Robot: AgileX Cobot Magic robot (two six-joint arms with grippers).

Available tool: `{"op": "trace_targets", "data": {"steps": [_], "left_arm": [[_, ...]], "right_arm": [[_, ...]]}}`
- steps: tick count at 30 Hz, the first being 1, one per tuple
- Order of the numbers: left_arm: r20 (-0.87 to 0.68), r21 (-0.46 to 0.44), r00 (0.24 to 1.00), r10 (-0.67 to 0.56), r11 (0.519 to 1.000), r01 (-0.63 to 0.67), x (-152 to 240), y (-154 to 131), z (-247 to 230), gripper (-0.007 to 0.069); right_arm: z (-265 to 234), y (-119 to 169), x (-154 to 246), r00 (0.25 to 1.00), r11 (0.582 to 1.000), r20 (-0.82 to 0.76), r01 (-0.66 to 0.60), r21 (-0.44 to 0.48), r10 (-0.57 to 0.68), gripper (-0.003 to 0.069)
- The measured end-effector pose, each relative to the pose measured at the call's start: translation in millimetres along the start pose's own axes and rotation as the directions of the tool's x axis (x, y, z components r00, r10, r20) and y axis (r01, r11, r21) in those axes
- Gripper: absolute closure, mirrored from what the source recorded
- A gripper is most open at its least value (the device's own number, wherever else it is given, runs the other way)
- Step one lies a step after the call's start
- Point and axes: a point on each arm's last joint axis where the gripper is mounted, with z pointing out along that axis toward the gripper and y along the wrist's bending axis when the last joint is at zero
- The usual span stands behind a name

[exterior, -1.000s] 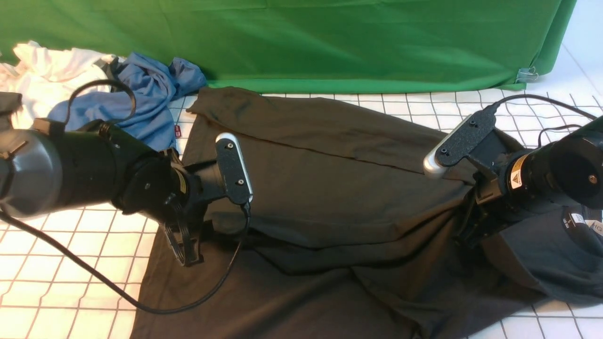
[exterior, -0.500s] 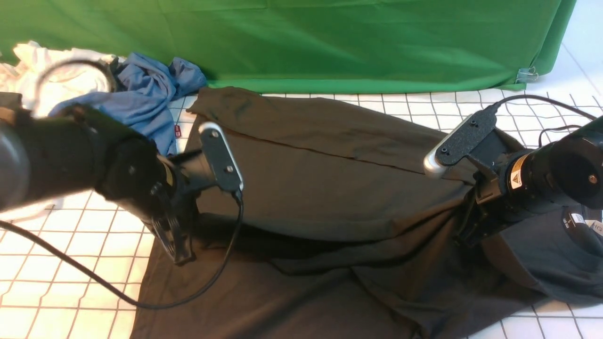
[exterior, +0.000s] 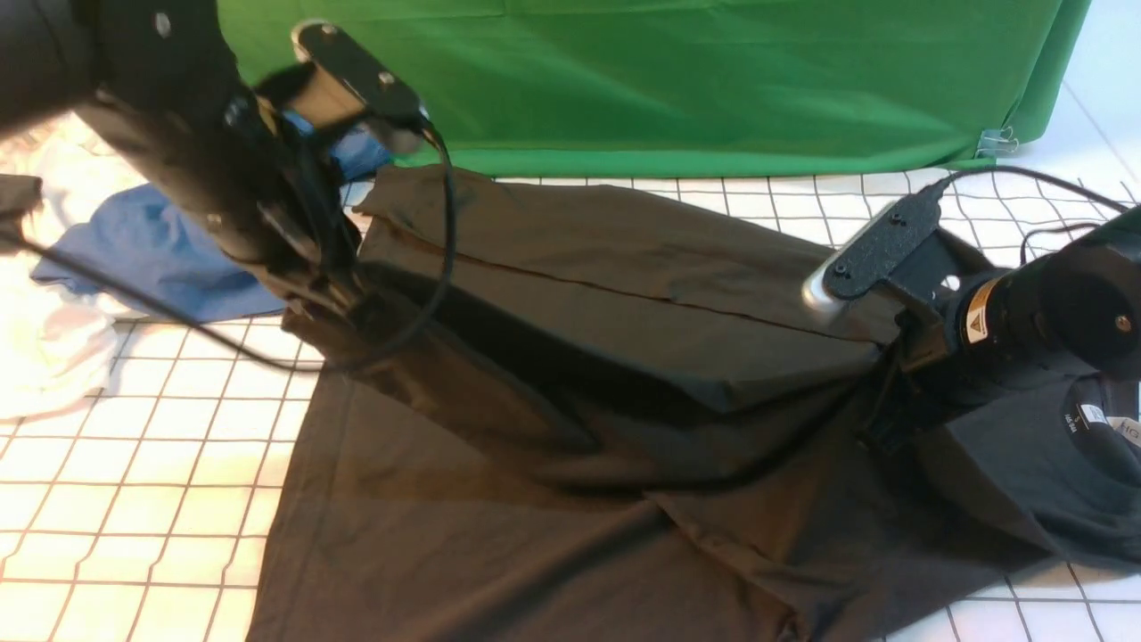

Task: Fold a long-sleeved shirt over a white checkered tablecloth.
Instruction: 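Fold the left side of the black T-shirt inward over its body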

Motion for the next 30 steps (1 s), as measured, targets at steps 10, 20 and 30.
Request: {"op": "trace_targets", "data": {"steps": [10,20,30], "left_arm": [[-0.049,0.021,0.986,-0.162,0.986,0.163,14,45,57,0.0655],[0.038,0.014,0.969,-0.246,0.969,0.245,10,57,80,0.0655],[0.109,-0.039,0.958,-0.266,0.962,0.271,5,64,81,0.0653]], "right_arm": [[15,-1,2,1.000,1.000,-0.021,-0.008,-0.008,0.008,0.0615],[44,-2,7,0.998,1.000,-0.057,-0.019,-0.023,0.017,0.0591],[48,-3,0,0.999,0.999,0.018,-0.045,-0.003,0.045,0.0468]]}}
